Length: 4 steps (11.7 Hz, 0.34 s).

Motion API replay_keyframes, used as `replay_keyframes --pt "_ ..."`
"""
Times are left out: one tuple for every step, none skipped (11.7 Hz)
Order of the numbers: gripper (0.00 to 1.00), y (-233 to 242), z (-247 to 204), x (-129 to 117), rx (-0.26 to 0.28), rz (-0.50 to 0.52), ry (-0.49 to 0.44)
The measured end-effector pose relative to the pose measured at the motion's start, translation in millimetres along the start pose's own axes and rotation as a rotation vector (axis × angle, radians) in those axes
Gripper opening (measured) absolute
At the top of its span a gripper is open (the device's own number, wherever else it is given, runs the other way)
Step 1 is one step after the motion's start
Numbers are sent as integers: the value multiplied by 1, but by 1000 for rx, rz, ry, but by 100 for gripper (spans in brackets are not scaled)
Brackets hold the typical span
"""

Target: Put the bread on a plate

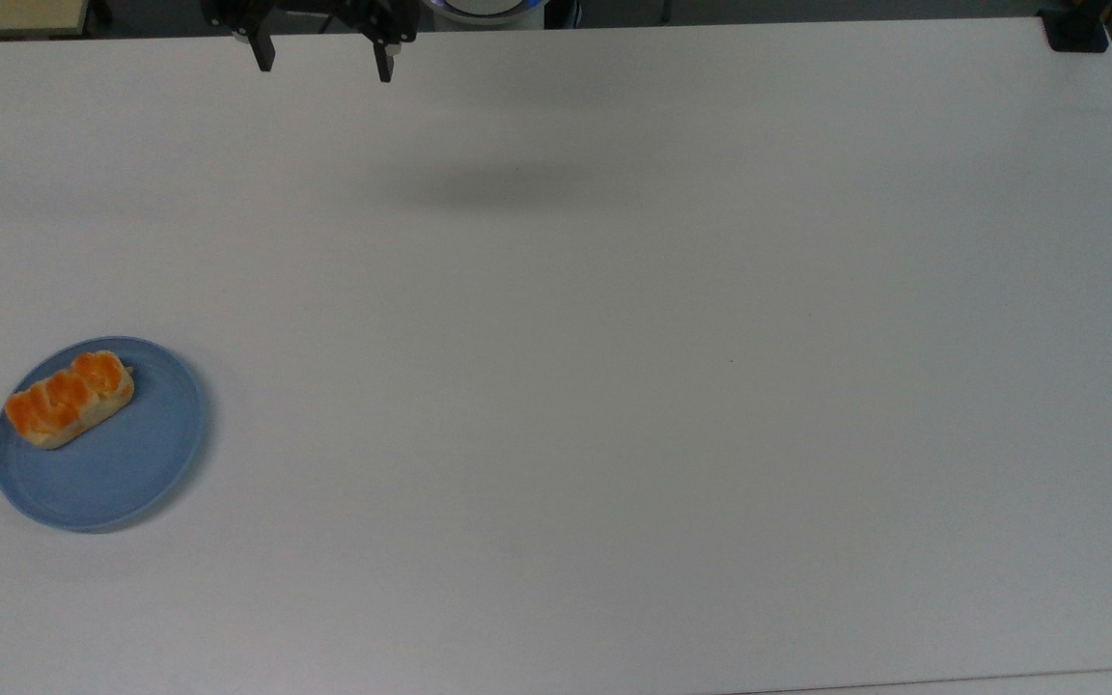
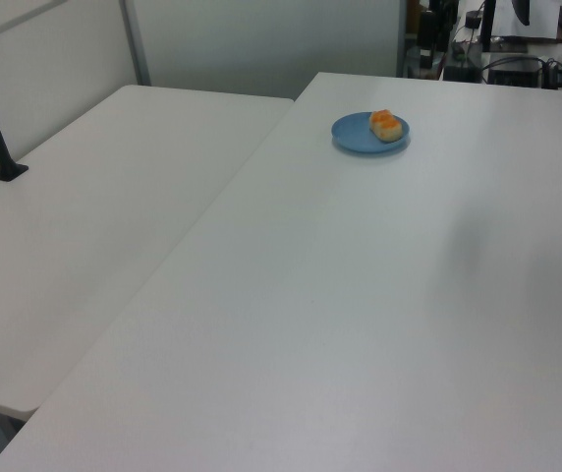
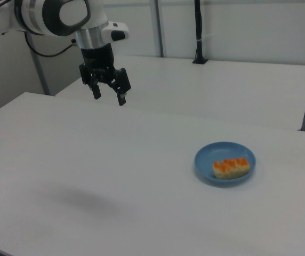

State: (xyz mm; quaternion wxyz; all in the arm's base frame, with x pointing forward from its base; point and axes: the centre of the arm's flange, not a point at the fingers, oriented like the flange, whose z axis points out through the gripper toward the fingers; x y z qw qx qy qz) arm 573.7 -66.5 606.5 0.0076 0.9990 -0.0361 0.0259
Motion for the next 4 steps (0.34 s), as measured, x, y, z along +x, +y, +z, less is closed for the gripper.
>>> replay_keyframes --pt "100 1 0 0 0 0 0" --pt "100 3 0 0 0 3 0" --pt "100 7 0 0 -1 10 0" --pt "100 11 0 0 -1 16 1"
